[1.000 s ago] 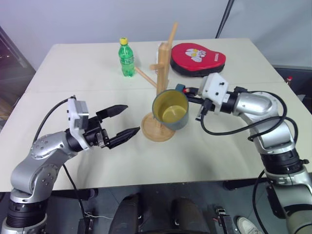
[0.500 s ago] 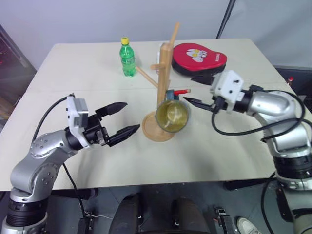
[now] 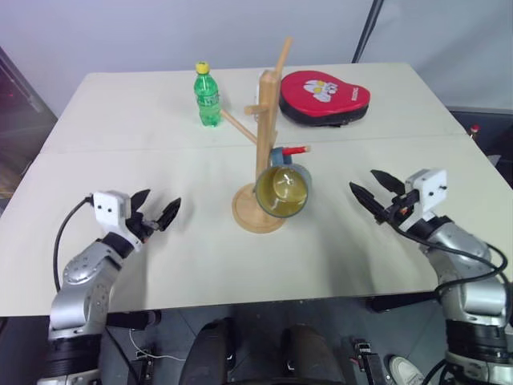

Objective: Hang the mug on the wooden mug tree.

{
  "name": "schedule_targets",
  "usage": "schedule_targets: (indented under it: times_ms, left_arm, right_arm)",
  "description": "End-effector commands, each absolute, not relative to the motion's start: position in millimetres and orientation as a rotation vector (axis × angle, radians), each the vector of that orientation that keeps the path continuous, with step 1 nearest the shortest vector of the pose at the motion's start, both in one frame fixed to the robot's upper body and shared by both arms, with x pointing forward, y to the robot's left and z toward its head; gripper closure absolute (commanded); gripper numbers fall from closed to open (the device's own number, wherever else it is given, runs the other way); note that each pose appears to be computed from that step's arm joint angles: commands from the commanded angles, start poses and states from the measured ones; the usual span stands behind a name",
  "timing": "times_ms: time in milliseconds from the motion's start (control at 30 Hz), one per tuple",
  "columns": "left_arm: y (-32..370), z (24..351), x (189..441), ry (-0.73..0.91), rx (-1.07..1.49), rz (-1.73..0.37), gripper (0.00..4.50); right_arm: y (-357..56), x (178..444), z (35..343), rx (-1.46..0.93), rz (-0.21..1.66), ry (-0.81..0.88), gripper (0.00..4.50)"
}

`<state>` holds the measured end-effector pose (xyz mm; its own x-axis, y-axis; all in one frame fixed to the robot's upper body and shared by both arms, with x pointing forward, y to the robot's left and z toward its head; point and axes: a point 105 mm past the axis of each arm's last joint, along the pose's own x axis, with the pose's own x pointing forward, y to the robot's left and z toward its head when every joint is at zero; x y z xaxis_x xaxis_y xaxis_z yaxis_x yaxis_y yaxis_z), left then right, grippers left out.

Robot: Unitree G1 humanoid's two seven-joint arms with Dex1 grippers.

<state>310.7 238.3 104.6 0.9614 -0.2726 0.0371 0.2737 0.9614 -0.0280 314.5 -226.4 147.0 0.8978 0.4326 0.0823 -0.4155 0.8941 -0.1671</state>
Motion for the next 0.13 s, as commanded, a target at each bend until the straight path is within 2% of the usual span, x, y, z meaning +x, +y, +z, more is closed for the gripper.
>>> schedule_targets:
  times_ms: [33,133]
  left_arm:
    - [246.9,113.5,306.9,-0.090,0.012,-0.215,0.00]
    - [243.5,111.5,304.0,-0.092,0.018,-0.215,0.00]
  right_arm:
    - [-227.2,314.0,148.4,-0.139,0.421,-0.168,1.58]
    - [-228.5,314.8,143.4,-0.134,0.421,-0.164,1.58]
